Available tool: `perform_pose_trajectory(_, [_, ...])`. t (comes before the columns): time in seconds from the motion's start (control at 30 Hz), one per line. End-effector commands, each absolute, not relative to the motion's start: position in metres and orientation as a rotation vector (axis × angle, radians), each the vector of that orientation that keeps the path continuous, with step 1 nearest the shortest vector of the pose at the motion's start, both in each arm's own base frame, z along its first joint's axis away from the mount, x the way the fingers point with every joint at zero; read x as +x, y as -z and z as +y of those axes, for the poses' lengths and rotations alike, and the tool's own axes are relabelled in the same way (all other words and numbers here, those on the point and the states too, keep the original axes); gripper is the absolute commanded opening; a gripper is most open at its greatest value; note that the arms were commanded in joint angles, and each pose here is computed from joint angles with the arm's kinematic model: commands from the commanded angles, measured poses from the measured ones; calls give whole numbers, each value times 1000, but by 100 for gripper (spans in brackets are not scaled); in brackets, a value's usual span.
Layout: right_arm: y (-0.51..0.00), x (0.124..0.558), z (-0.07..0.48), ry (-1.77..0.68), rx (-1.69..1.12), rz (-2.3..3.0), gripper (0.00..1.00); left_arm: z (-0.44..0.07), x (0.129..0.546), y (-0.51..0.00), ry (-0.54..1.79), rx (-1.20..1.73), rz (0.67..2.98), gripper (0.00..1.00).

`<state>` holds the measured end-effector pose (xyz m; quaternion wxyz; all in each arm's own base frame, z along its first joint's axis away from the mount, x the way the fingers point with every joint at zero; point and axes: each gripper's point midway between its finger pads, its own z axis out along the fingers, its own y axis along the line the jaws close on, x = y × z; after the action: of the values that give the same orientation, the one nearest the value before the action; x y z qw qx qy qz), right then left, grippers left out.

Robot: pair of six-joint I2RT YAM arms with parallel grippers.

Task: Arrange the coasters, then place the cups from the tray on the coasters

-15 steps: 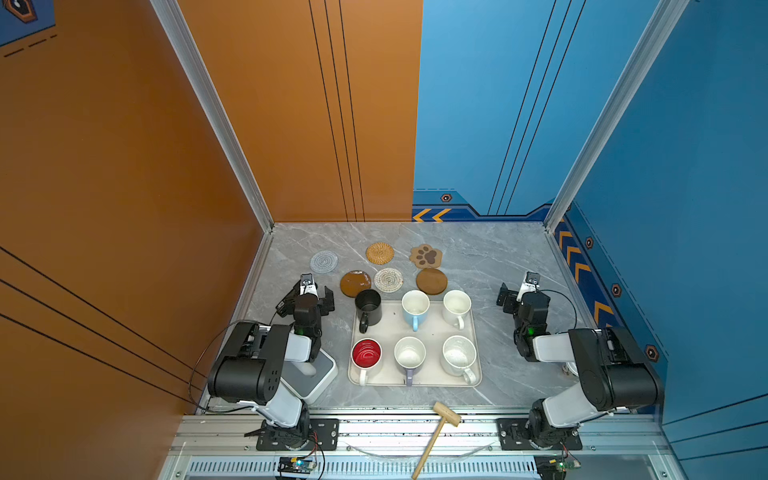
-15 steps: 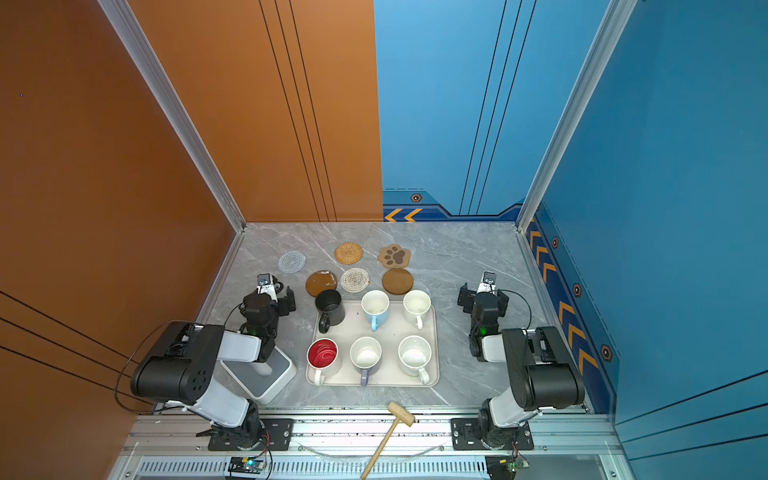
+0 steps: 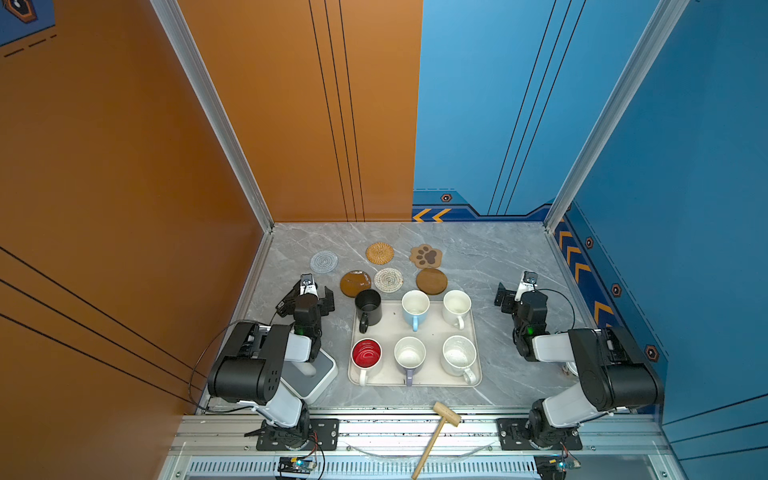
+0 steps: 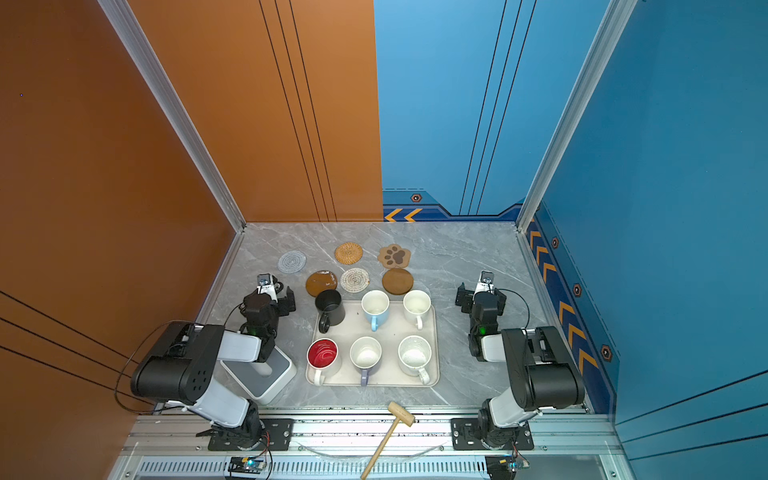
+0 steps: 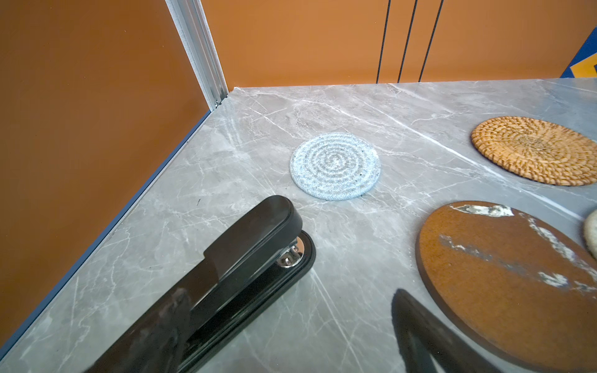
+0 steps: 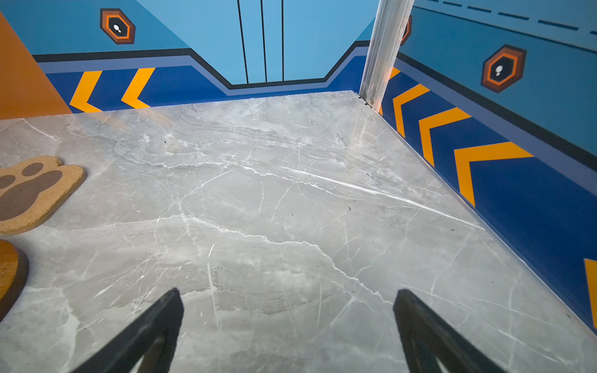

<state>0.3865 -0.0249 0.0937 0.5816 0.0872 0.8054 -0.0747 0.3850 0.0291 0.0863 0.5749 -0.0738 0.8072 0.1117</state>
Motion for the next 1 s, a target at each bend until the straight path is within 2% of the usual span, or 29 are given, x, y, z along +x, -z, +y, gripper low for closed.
perform_pose_trajectory(0.0, [-95, 390, -26, 174, 195, 1885, 100, 32, 389, -95, -269, -180, 1873, 98])
perform_pose_trajectory(0.97, [-96, 391, -26, 174, 199, 1880, 99, 36, 387, -97, -291, -206, 1864, 98])
